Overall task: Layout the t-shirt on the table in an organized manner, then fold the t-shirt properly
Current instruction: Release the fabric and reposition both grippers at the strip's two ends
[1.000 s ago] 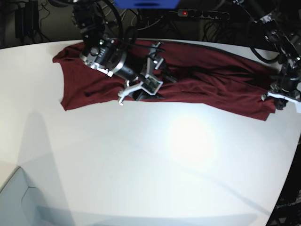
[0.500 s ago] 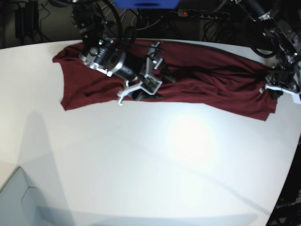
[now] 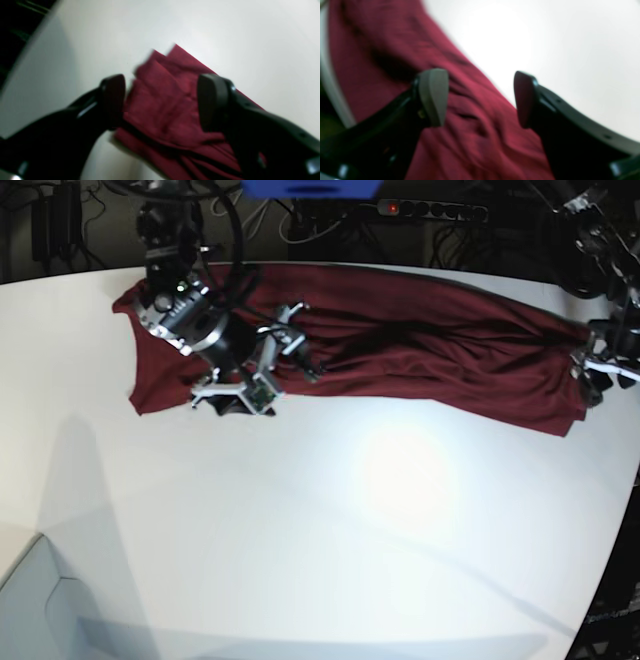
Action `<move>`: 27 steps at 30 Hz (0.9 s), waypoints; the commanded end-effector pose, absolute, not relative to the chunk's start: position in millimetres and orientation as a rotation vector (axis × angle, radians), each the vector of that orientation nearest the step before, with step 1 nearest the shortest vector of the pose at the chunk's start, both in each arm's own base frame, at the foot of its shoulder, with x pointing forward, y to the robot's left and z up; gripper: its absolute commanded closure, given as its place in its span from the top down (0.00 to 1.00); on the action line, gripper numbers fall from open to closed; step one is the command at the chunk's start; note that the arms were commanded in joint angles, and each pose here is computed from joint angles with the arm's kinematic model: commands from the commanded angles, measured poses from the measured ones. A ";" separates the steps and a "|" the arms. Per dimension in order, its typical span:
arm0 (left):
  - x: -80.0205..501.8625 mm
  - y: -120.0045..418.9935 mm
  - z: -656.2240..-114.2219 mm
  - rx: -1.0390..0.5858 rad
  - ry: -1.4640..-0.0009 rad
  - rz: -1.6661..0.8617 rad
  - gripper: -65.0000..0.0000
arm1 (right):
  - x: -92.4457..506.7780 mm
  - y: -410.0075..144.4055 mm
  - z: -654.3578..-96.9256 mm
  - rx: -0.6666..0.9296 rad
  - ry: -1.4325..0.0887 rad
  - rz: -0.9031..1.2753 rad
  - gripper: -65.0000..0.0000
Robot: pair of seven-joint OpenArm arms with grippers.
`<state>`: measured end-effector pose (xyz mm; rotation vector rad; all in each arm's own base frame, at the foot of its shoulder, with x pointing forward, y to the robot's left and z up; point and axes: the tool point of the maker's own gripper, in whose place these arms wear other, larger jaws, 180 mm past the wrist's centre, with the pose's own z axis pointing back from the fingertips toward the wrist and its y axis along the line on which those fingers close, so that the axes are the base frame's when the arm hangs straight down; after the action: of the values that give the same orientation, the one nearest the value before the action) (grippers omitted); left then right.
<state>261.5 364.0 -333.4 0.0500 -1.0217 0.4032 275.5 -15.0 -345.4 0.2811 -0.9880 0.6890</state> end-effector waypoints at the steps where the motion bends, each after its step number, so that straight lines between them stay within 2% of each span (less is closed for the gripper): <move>1: 264.3 368.6 -330.0 0.051 -1.035 0.403 0.74 | 282.7 -14.1 -332.4 0.295 -1.037 0.664 0.68; 8: 269.9 399.1 -348.3 0.051 -0.975 0.444 1.00 | 275.2 -22.7 -341.6 0.285 -1.005 0.644 0.68; 12: 280.4 405.9 -353.5 0.039 -0.959 0.452 1.00 | 273.4 -22.9 -343.4 0.285 -0.997 0.644 0.68; 19: 308.5 380.0 -359.7 0.020 -0.893 0.270 1.00 | 273.4 -22.9 -343.4 0.285 -0.997 0.644 0.68; 27: 311.8 356.2 -372.7 0.028 -0.909 0.158 1.00 | 273.4 -22.9 -343.4 0.285 -0.997 0.644 0.68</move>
<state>307.3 345.8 -386.2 -0.0007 -0.8771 0.1672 268.0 -27.2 -356.1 0.2660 -0.9458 0.6471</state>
